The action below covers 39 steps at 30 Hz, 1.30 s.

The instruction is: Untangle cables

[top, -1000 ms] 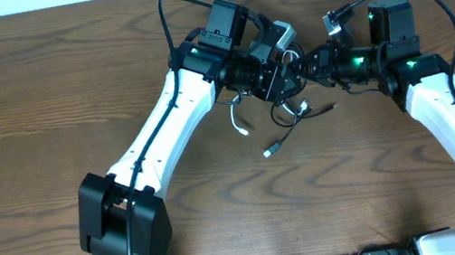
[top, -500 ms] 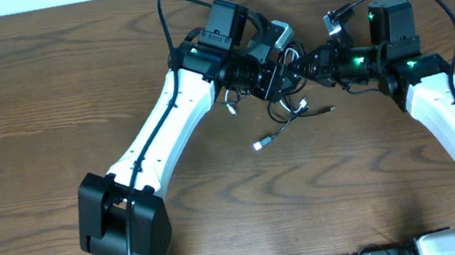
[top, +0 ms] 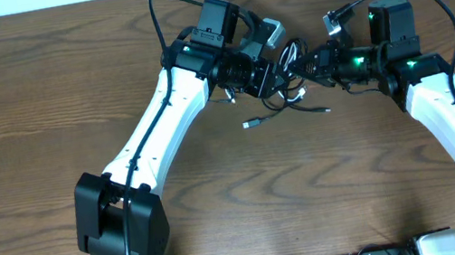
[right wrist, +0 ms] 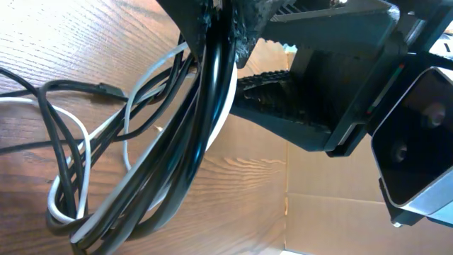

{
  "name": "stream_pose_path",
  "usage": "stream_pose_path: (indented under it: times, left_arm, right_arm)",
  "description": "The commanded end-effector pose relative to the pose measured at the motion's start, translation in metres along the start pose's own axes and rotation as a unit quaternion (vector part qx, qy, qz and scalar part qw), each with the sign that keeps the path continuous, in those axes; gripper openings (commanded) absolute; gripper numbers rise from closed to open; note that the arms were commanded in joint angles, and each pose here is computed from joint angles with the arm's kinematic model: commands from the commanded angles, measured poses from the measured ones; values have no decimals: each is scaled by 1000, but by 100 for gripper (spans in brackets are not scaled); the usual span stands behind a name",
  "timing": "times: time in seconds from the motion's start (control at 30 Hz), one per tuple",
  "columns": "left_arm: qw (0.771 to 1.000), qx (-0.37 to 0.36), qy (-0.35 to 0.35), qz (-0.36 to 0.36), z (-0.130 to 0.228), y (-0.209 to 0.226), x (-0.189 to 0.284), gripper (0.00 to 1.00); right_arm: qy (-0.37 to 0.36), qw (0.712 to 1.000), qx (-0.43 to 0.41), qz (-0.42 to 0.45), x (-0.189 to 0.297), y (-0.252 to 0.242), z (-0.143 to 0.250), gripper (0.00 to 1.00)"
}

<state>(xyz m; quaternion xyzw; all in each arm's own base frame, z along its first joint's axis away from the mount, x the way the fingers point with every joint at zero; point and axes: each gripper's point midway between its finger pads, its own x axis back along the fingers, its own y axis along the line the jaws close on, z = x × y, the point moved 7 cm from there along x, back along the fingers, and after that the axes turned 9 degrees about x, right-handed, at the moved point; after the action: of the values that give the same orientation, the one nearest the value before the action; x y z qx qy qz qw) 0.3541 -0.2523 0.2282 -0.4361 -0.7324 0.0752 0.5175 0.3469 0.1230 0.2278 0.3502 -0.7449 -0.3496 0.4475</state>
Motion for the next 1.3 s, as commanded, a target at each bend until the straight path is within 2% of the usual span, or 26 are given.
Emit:
stream_pose_path:
  times: [0.0, 0.13, 0.47, 0.77, 0.93, 1.07, 1.1, 1.17, 1.27]
  left_arm:
    - [1000, -6, -7, 8, -1, -2, 5, 40]
    - [1000, -6, -7, 1, -1, -1, 5, 41]
    - [995, -4, -14, -99, -2, 20, 7, 41]
    - [995, -8, -10, -96, 0, 15, 4, 42]
    - [998, -8, 4, -61, 4, 5, -1, 42]
    - [999, -3, 12, -39, 6, 1, -2, 42]
    - [1000, -3, 14, -21, 7, -2, -2, 42]
    - [1000, -1, 16, -7, 7, -5, -3, 47]
    - [999, 18, 28, -5, 10, -2, -12, 47]
  right_arm:
    - [1, 1000, 11, -15, 2, 5, -2, 1]
    - [-1, 1000, 13, -10, 2, 4, -3, 1]
    - [10, 1000, 10, -4, 2, 2, 2, 2]
    - [14, 1000, 8, -2, 2, 1, 4, 2]
    - [16, 1000, 22, -1, 2, 0, 5, 2]
    - [32, 997, 36, 67, 4, -18, 16, 1]
    - [45, 990, 38, 131, 8, -33, 24, 1]
    - [56, 981, 32, 184, 12, -45, 31, 1]
    - [72, 976, 71, 190, 14, -47, 34, 1]
